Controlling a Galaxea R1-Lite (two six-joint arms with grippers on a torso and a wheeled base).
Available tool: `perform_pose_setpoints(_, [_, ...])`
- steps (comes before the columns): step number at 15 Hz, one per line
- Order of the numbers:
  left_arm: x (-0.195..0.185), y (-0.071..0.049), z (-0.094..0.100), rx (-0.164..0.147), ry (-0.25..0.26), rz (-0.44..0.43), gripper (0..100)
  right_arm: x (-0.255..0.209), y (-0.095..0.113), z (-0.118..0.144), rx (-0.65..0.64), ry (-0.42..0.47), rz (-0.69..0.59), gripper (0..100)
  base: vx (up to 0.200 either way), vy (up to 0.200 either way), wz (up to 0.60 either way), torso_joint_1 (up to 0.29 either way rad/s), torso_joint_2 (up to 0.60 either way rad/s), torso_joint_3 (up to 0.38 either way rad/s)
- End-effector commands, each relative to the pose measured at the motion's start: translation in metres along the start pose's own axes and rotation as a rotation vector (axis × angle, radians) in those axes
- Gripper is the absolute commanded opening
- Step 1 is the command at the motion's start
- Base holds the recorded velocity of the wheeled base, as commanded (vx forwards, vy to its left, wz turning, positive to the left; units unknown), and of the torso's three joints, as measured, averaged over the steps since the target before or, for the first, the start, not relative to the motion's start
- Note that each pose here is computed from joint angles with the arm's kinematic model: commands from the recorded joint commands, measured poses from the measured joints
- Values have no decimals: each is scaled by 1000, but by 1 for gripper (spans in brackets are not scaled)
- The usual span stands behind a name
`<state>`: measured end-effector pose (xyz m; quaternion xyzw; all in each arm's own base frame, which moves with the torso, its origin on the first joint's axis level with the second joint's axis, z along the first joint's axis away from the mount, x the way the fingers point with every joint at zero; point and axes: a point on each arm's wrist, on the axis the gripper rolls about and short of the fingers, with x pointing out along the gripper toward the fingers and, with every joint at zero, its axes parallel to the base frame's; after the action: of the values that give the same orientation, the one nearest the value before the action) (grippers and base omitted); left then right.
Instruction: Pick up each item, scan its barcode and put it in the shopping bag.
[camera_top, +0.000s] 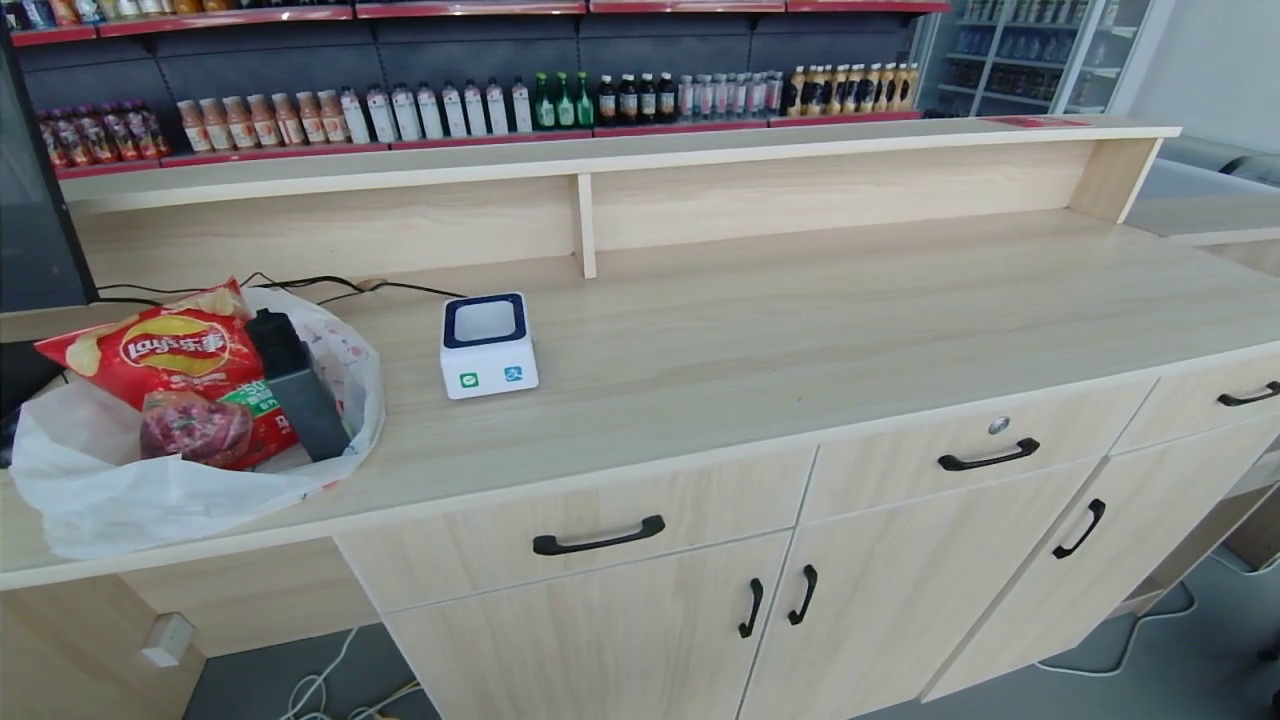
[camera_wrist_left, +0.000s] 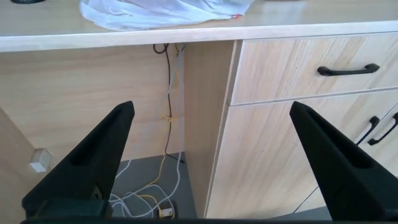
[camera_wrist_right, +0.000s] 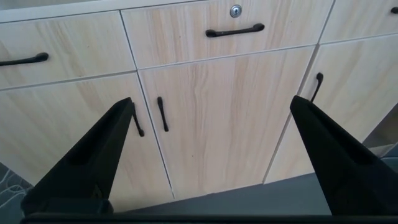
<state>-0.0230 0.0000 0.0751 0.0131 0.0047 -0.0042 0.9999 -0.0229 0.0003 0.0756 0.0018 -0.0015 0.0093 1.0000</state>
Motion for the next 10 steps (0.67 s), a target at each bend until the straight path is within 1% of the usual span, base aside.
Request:
perform_pose_setpoints(1, [0,0,0,-2,0,1,100,0,0,0,-2,1,0,100,0,-200,0,2,7,2])
perform_pose_setpoints(7, [0,0,0,0,0,1,100,0,0,0,-22,1,0,100,0,-200,0,-2,2,0])
perform_pose_setpoints(10, [0,0,0,0,0,1,100,0,0,0,-20,1,1,100,0,-200,600,4,4,7])
